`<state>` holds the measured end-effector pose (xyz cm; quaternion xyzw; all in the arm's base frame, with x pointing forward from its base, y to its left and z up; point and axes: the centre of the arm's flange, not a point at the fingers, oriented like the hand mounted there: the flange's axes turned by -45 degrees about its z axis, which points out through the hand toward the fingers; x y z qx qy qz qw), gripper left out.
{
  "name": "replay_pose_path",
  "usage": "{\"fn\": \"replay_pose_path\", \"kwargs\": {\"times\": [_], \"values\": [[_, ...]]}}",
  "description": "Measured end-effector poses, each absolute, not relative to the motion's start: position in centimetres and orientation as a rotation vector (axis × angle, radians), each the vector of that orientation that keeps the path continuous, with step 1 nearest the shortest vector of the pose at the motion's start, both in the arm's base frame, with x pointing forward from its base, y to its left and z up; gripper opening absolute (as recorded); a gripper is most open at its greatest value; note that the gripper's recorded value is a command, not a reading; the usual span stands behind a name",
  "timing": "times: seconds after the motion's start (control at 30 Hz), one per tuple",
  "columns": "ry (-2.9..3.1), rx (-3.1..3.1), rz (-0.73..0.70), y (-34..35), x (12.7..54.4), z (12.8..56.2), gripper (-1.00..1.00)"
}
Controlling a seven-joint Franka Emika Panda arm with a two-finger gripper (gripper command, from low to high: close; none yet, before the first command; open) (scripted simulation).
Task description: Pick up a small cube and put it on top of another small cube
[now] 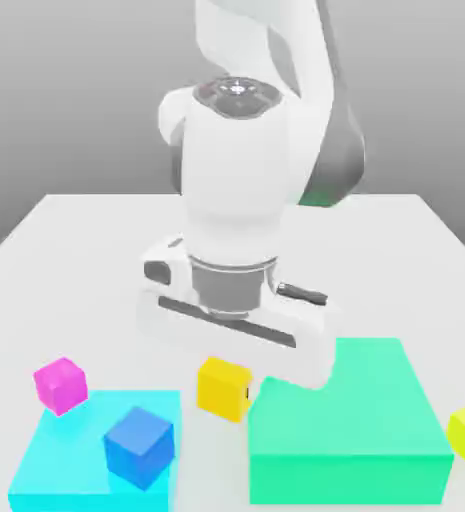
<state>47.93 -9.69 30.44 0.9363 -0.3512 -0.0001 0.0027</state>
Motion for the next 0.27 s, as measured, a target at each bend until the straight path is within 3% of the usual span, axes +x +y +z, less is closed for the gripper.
{"fn": "replay_pose_path", "kwargs": {"times": [0.1,0.13,0.27], "values": [[-1.149,2.924,0.001,-10.4,48.2,27.4,-1.0],[-1.145,2.927,0.001,-10.2,48.2,25.9,1.0],[-1.145,2.927,0.001,-10.2,48.2,25.9,1.0]]}}
